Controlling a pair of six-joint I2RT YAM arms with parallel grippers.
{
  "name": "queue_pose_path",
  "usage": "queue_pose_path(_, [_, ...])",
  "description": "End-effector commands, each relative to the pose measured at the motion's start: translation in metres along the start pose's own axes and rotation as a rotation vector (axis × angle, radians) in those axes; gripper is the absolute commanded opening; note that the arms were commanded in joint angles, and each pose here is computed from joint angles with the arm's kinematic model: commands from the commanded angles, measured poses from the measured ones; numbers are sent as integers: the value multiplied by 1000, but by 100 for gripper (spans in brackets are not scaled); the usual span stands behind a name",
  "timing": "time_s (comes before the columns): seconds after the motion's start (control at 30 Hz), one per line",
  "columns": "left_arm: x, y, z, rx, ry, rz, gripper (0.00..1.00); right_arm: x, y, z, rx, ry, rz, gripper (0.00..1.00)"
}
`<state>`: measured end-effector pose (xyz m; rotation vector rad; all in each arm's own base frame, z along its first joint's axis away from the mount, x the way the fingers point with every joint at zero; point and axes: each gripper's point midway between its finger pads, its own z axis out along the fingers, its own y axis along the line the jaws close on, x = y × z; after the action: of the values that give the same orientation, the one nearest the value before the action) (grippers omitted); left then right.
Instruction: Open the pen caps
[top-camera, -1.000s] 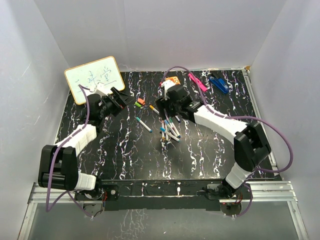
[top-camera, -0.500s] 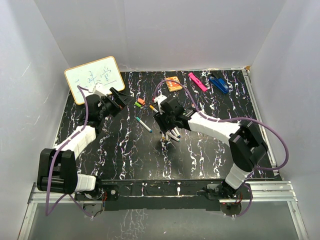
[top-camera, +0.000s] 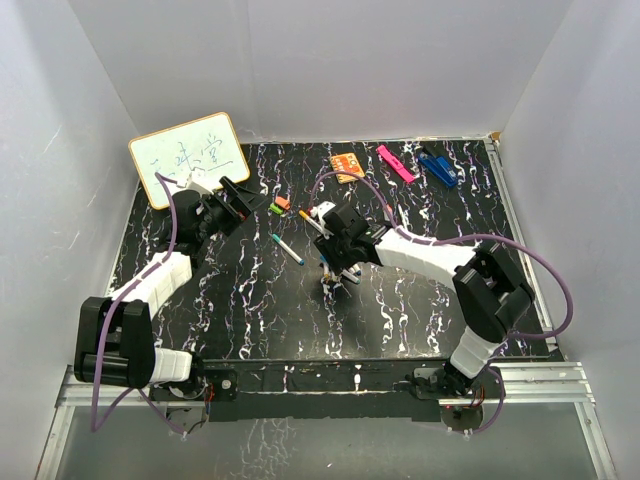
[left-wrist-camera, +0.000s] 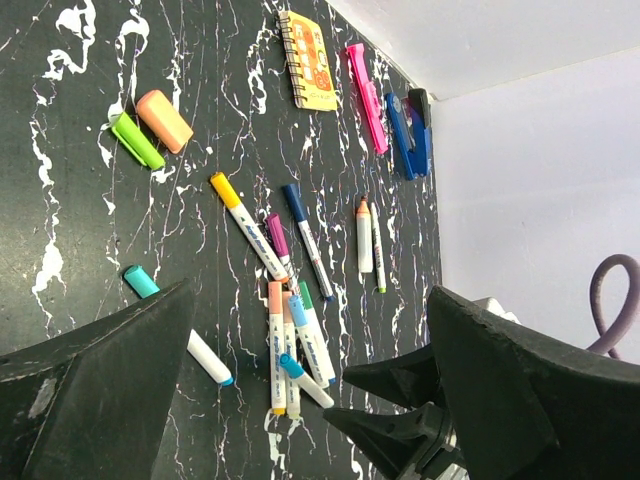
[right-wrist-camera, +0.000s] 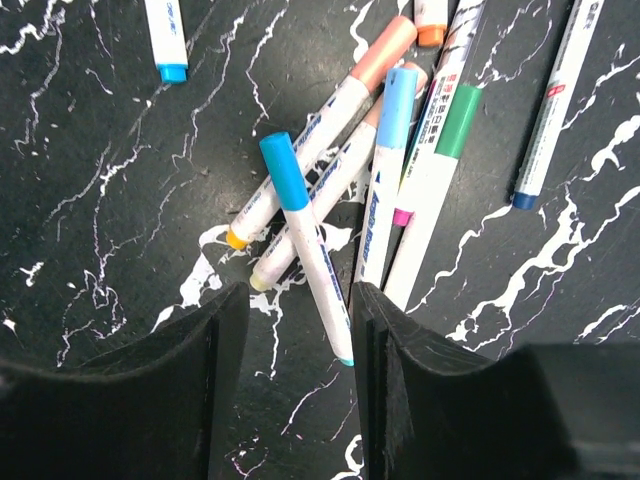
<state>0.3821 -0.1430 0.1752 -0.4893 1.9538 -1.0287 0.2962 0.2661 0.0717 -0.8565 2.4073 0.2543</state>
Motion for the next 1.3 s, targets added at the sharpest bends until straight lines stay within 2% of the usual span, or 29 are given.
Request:
queue_pose_path(0.0, [-7, -10, 0, 32, -13, 21, 99, 0, 3, 4, -10, -11, -19, 42])
queue_pose_path(0.93, [-3, -2, 1, 16, -8, 13, 99, 26, -1, 32, 12, 73, -40, 38])
queue_pose_path(1.27, [-3, -2, 2, 18, -9, 14, 98, 26, -2, 33, 19, 75, -41, 29])
